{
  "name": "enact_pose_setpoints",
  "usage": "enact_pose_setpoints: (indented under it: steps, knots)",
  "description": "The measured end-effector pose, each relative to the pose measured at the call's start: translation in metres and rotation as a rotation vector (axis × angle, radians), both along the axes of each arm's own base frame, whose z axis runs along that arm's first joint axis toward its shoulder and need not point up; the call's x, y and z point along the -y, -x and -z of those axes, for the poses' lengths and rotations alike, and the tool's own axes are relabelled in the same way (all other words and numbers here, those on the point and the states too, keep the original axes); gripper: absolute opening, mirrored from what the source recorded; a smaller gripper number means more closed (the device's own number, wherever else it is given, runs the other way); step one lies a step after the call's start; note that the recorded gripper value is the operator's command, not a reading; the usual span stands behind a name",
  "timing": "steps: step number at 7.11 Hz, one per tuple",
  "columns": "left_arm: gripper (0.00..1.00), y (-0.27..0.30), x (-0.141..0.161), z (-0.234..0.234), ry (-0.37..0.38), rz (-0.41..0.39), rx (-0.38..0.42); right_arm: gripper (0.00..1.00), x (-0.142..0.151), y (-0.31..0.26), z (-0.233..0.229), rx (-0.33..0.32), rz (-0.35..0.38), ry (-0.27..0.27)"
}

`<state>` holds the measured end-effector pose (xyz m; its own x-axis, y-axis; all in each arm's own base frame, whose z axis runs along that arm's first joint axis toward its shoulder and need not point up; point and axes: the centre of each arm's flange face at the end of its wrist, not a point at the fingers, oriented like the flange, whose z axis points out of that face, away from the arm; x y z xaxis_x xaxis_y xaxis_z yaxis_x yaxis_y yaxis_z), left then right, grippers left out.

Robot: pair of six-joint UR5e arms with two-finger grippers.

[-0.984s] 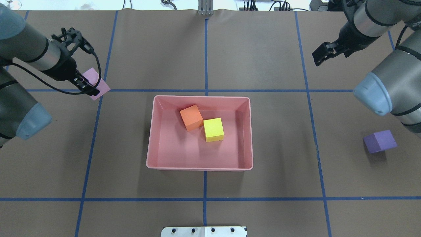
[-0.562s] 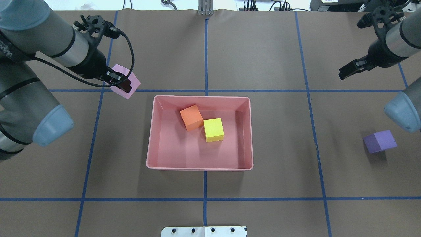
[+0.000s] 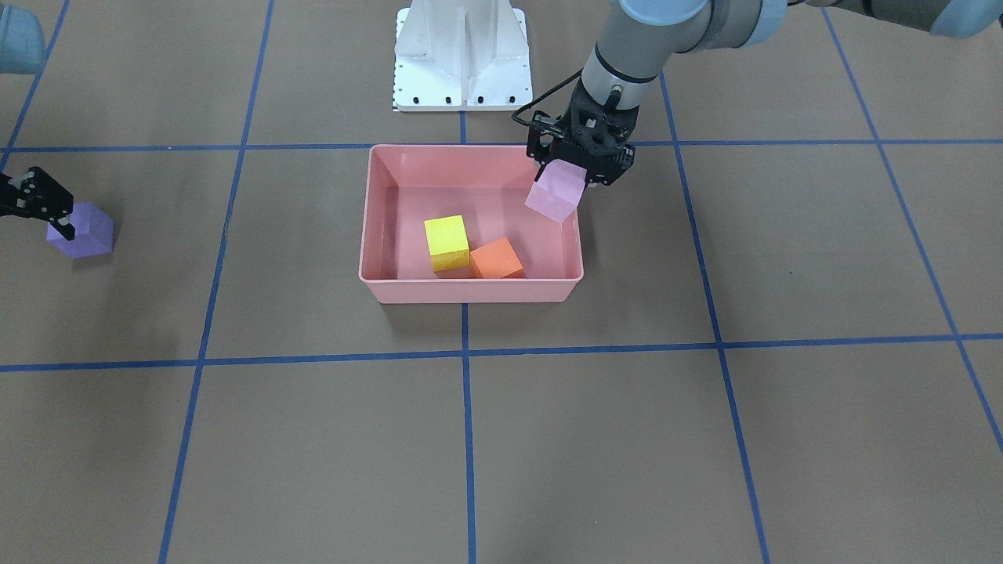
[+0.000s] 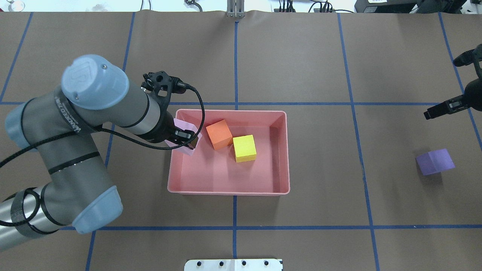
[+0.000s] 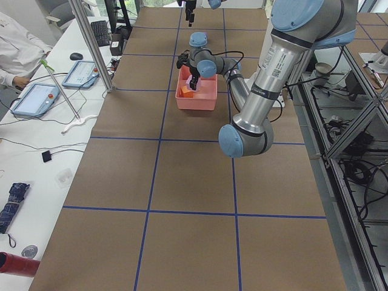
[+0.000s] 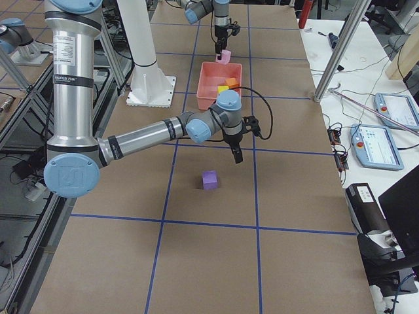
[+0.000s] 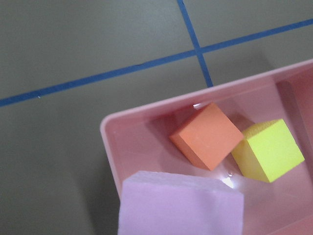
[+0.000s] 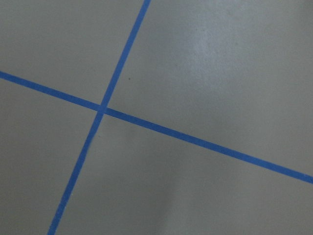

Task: Place blocks into pink bin with both arms
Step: 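Release the pink cube into the bin while the right gripper moves to the purple cube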

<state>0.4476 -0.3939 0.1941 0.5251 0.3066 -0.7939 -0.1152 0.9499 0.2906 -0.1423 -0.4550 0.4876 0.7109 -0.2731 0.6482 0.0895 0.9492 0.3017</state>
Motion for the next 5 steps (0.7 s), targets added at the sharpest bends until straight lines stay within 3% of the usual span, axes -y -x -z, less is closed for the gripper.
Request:
enact_pose_setpoints:
  steps: [2, 3, 5]
  knots:
    - [1.00, -0.023, -0.032, 0.010, -0.003, 0.029, 0.020, 1.00, -0.024, -0.012, -0.007, -0.002, -0.033, 0.043]
    - [1.00, -0.004, -0.033, 0.017, -0.046, 0.006, 0.057, 1.00, -0.033, -0.017, -0.009, 0.005, -0.046, 0.049]
    - [1.00, 0.054, 0.002, 0.004, -0.160, -0.025, 0.162, 1.00, -0.046, -0.017, -0.021, 0.013, -0.052, 0.054]
